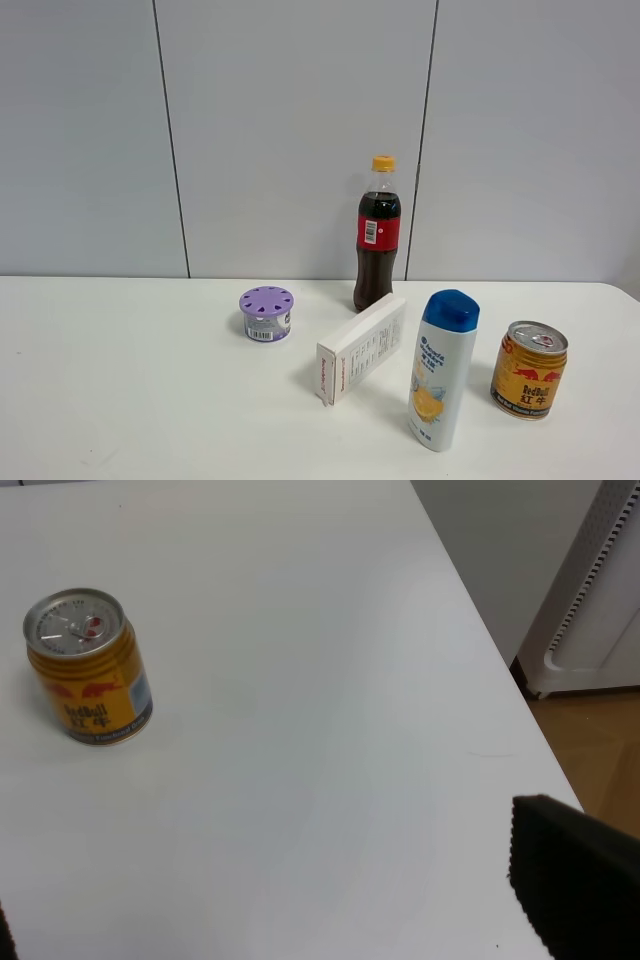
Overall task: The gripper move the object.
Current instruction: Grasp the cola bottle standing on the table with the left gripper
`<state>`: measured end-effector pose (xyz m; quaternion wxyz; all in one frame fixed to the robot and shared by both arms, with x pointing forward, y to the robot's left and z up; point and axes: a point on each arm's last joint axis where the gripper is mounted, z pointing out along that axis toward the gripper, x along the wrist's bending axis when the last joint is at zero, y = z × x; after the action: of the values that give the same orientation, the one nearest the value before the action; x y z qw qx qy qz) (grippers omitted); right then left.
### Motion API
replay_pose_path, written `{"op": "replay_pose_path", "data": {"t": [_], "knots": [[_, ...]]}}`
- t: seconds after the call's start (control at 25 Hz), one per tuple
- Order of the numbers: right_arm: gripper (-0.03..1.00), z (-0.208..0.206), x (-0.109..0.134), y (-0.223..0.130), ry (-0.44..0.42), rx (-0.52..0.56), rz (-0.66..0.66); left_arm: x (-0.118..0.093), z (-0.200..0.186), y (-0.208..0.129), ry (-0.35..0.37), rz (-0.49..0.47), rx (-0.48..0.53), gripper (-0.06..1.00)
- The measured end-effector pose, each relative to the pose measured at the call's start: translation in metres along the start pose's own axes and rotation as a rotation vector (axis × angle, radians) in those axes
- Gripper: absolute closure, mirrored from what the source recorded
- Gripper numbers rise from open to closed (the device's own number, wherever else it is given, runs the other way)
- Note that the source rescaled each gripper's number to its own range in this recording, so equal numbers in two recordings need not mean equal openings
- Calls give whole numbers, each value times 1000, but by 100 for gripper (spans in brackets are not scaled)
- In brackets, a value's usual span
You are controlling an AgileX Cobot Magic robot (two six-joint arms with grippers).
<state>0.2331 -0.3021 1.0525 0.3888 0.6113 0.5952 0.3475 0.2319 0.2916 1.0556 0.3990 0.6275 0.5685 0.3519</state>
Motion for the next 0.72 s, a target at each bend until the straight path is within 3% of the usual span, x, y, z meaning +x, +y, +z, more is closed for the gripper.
{"op": "replay_pose_path", "data": {"t": [0.72], "knots": [[-3,0,0,0,0,0,0,-1,0,0,-11,-12,-1,-6]]}}
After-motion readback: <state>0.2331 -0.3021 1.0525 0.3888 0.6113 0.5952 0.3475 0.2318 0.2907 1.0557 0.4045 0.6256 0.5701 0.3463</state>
